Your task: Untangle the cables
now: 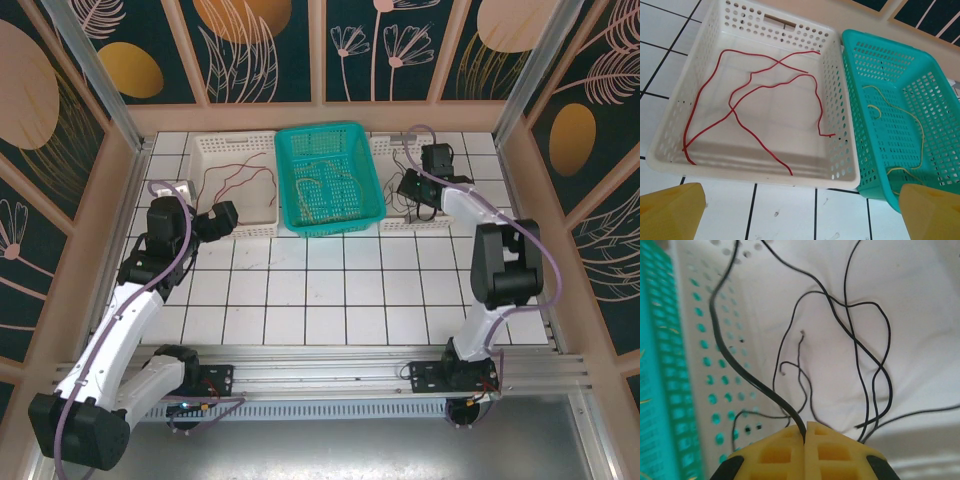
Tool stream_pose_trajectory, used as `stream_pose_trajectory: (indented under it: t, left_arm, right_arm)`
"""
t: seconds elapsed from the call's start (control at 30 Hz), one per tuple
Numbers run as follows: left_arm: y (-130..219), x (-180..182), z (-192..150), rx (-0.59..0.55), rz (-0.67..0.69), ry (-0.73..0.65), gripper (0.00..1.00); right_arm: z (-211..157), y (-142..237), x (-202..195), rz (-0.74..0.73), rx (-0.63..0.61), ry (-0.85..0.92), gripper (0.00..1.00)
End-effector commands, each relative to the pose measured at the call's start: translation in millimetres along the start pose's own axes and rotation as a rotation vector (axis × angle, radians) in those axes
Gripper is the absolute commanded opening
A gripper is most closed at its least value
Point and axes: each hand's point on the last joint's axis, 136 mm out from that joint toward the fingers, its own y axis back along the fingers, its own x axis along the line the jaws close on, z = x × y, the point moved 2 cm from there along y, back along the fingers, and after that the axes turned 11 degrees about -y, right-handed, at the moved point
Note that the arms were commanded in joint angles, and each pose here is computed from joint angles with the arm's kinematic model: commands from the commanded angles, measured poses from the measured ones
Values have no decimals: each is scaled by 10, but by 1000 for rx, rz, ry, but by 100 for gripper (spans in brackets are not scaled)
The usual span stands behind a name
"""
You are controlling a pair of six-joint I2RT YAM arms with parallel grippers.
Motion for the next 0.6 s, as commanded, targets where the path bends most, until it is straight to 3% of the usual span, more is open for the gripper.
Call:
stream_pose_trajectory:
  t: [0.0, 0.3, 0.4, 0.57]
  left_arm:
    - [-23, -3, 1, -3, -12, -17, 98]
    - [-59, 6, -36, 16, -7, -23, 99]
    - [-54, 10, -32, 14, -5, -25, 99]
    - [-59, 11, -35, 16, -4, -27, 98]
  right_arm:
    - [220, -130, 53, -56, -68, 13, 0]
    - [315, -644, -113, -183, -24, 18, 0]
    - [340, -580, -36, -175, -40, 39, 0]
    - [512, -155, 169, -102, -123, 42, 21]
